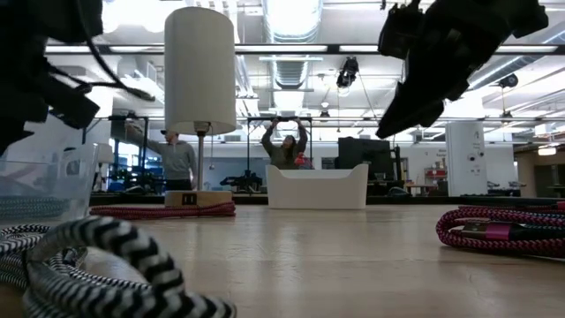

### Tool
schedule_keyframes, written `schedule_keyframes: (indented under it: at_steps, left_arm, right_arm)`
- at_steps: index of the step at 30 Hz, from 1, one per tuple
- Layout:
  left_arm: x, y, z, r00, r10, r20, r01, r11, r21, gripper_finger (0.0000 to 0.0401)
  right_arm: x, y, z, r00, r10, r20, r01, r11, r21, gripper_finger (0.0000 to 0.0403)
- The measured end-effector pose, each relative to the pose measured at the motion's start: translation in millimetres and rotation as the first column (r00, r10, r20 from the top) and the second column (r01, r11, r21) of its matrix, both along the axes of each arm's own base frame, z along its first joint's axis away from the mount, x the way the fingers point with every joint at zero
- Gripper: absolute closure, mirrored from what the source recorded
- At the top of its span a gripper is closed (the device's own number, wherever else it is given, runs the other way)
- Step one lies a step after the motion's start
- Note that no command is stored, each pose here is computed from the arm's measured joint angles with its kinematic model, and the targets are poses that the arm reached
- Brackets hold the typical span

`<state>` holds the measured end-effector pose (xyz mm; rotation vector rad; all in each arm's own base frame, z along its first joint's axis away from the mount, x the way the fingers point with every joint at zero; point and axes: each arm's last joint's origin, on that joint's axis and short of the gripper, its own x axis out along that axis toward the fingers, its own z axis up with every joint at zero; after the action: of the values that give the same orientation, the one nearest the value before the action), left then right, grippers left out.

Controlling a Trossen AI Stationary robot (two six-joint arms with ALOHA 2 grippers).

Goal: Pick & Place USB Port
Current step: Put the left blue charger cable into the transparent bin, then put the top right pink charger cable into the white bin

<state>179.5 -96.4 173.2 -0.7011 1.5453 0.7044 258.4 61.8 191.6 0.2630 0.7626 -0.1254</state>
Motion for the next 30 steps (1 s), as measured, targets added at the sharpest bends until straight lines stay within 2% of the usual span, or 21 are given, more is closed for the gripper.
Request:
schedule_keyframes:
  at_steps: [8, 14, 19, 23, 27, 30]
  left_arm:
    - [8.8, -3.7, 16.1, 0.995, -0.068, 0.080, 0.069, 0.998, -0.011, 0.0288]
    - [5.9, -1.9, 11.8, 0.995, -0.075, 0.061, 0.075, 0.997, -0.003, 0.0288]
    - [9.1, -2.8, 16.4, 0.994, -0.070, 0.078, 0.071, 0.997, -0.010, 0.0288]
    - [17.2, -5.7, 31.9, 0.985, -0.092, 0.144, 0.092, 0.996, 0.003, 0.0288]
    - [24.1, -5.6, 55.4, 0.972, -0.120, 0.203, 0.101, 0.990, 0.101, 0.0288]
    - [26.8, -3.7, 73.7, 0.964, -0.134, 0.232, 0.089, 0.977, 0.195, 0.0288]
  right_arm:
    - [-11.2, -6.2, -10.1, 0.986, -0.057, -0.158, 0.056, 0.998, -0.009, 0.0264]
    - [-25.0, -10.6, -12.4, 0.931, -0.133, -0.341, 0.124, 0.991, -0.048, 0.0264]
    - [-33.9, -14.7, -2.6, 0.861, -0.239, -0.449, 0.202, 0.971, -0.131, 0.0264]
    - [-43.2, -23.6, 2.1, 0.774, -0.338, -0.535, 0.288, 0.941, -0.178, 0.0264]
    - [-51.0, -37.9, -3.9, 0.690, -0.391, -0.610, 0.368, 0.914, -0.170, 0.0264]
    - [-54.3, -46.3, -10.6, 0.661, -0.387, -0.643, 0.390, 0.909, -0.146, 0.0264]
